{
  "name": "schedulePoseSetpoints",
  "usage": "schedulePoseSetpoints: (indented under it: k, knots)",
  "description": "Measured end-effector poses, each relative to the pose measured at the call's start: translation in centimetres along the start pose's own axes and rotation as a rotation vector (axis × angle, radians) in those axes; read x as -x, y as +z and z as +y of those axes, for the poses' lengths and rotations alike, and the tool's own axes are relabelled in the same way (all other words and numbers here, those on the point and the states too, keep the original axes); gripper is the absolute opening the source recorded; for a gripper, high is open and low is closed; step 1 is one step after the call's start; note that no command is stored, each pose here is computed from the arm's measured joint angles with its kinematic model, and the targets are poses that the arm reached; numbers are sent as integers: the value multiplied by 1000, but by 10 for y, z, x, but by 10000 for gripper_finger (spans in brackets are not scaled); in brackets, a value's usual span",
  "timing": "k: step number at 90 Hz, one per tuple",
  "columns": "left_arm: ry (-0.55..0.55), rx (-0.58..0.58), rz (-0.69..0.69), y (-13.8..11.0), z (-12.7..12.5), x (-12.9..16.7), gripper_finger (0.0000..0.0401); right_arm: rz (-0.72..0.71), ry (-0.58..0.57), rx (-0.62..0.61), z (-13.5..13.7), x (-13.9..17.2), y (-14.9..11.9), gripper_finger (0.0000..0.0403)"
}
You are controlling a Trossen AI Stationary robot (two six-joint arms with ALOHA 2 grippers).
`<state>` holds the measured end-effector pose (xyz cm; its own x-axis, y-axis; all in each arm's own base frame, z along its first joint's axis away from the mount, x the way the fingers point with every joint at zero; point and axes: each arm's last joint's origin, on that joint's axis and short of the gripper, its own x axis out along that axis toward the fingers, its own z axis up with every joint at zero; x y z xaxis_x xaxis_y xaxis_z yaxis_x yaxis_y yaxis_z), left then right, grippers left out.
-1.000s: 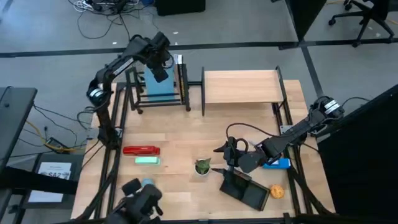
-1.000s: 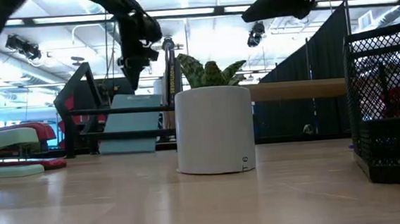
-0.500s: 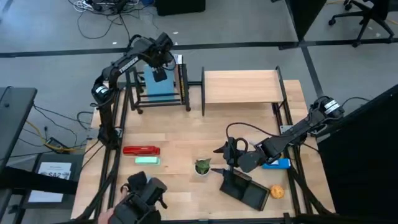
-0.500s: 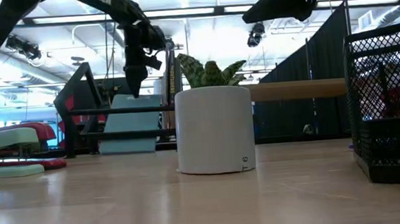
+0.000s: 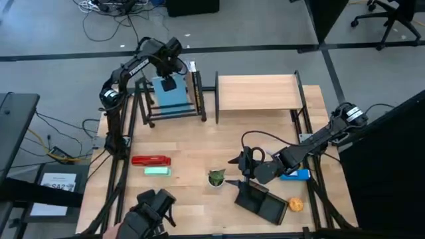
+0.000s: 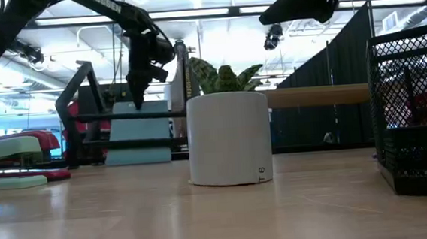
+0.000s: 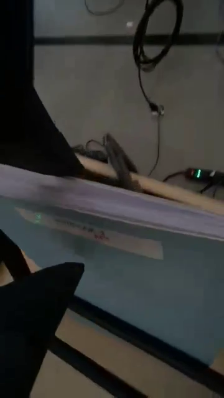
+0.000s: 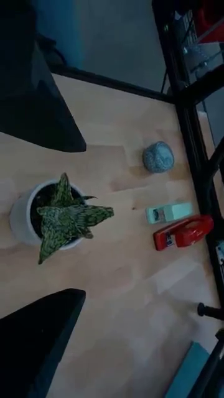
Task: Stock shelves
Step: Remove the blue book from the book organizer
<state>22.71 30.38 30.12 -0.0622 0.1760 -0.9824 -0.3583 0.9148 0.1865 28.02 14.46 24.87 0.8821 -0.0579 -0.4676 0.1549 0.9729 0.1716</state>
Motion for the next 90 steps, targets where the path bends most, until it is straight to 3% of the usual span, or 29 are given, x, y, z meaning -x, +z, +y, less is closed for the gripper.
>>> schedulePoseSetpoints:
  k: [33, 55, 90]
  knots:
    - [2, -16, -7, 2, -3, 4, 12, 0, 0, 1, 0, 0, 0, 347]
    - [45, -32, -20, -1, -10, 17, 2, 0, 0, 1, 0, 0, 0, 347]
    - [89, -116, -136, -24, -47, 77, 0, 0, 0, 9, 0, 0, 0, 347]
